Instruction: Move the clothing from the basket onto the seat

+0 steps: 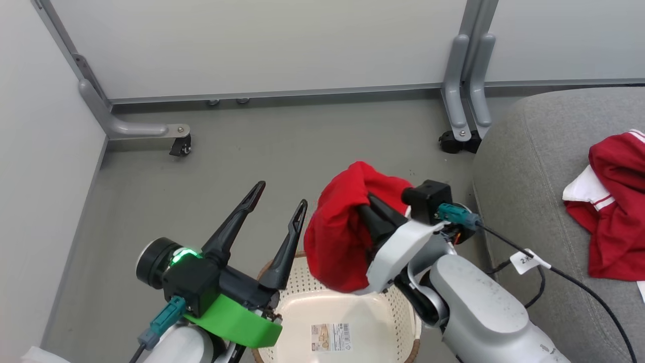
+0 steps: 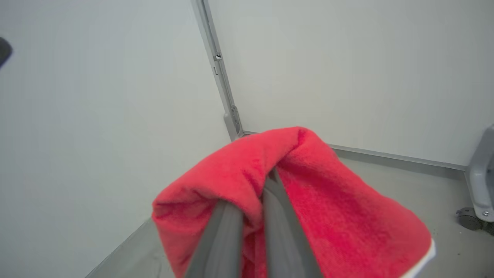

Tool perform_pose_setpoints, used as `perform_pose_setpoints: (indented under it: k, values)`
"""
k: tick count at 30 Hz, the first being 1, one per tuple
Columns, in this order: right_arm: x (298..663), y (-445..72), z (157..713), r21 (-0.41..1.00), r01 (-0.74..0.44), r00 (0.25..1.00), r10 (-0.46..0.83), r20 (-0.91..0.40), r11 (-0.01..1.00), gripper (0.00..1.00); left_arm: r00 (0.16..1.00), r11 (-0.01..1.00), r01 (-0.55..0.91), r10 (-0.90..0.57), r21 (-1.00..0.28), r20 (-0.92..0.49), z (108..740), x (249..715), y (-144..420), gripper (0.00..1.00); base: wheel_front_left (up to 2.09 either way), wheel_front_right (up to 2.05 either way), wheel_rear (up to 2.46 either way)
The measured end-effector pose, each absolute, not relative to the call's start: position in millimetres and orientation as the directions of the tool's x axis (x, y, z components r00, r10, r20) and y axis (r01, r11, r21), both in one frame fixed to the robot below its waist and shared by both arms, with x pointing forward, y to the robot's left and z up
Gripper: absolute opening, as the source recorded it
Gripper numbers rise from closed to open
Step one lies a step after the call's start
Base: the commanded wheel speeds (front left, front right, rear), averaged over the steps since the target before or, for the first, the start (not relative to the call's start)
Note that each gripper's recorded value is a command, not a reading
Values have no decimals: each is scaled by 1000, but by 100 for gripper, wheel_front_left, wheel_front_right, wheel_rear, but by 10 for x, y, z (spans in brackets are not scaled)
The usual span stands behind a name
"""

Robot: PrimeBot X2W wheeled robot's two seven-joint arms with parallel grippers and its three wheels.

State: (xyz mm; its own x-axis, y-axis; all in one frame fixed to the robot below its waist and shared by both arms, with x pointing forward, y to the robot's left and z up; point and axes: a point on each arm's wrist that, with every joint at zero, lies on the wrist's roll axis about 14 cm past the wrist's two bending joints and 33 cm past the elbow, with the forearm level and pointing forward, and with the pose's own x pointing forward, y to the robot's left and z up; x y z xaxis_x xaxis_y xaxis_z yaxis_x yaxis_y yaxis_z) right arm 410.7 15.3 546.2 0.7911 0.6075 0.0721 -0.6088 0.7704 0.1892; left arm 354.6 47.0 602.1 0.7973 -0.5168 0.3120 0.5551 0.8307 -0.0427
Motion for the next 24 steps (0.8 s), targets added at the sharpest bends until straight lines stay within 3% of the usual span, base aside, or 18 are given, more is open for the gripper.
perform_pose_setpoints:
  k: [15, 24]
  values:
    - [4361, -1162, 5327, 109, -307, 951, 308, 11, 945, 0, 762, 771, 637, -624, -24, 172, 5601, 3541, 235, 100, 0, 0, 0]
    - [4319, -1826, 5414, 65, -140, 990, 139, 21, 988, 0, 632, 633, 774, -771, -23, 81, 5336, 3479, -223, 100, 0, 0, 0]
